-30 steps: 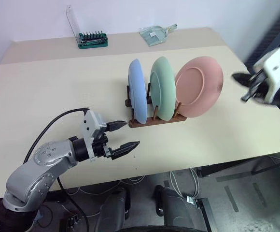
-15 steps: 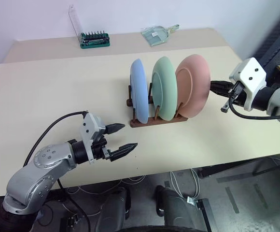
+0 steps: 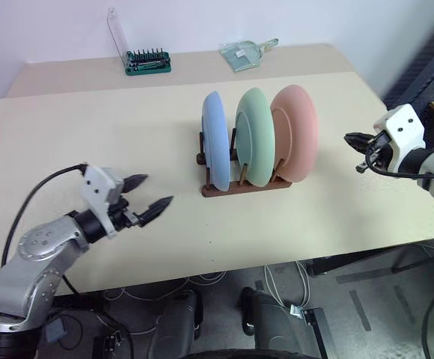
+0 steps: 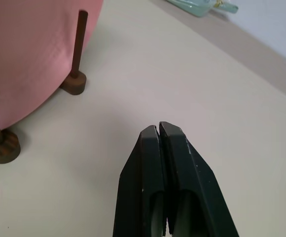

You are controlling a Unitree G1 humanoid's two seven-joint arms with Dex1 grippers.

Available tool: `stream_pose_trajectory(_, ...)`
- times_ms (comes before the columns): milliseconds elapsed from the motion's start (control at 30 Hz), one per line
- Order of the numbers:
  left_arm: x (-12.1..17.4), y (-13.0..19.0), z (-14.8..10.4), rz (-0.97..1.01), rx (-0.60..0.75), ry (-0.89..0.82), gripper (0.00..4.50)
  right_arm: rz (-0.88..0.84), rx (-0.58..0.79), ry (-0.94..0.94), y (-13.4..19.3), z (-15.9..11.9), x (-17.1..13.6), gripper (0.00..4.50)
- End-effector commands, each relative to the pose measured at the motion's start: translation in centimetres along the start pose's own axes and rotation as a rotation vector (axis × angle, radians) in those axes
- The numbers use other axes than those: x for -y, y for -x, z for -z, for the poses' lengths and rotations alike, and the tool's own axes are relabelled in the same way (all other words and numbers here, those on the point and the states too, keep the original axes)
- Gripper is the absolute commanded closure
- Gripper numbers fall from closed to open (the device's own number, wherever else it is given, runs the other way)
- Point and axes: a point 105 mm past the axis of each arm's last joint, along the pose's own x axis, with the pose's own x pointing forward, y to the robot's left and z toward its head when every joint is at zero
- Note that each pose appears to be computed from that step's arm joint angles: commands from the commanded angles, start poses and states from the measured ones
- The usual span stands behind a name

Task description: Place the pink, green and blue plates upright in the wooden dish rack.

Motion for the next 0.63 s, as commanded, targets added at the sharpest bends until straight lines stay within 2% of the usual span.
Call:
stream_pose_trajectory(33,-2.7,1.8,-0.2,-0.125,0.011,-0.073,0.33,0.011,0.066,-0.043,0.3,0.6,0.4,4.47)
stream_pose_trajectory(367,-3.3,3.2,2.2,-0.202,-0.029,-0.048,0.33,0.015,0.083,-0.171,-0.8,4.1,-0.9,4.47)
stream_pose_trajectory(633,-2.3,2.5,2.3,-0.187,-0.011,-0.019,0.33,0.016,0.059,-0.177,-1.0,4.7,-0.6,4.47)
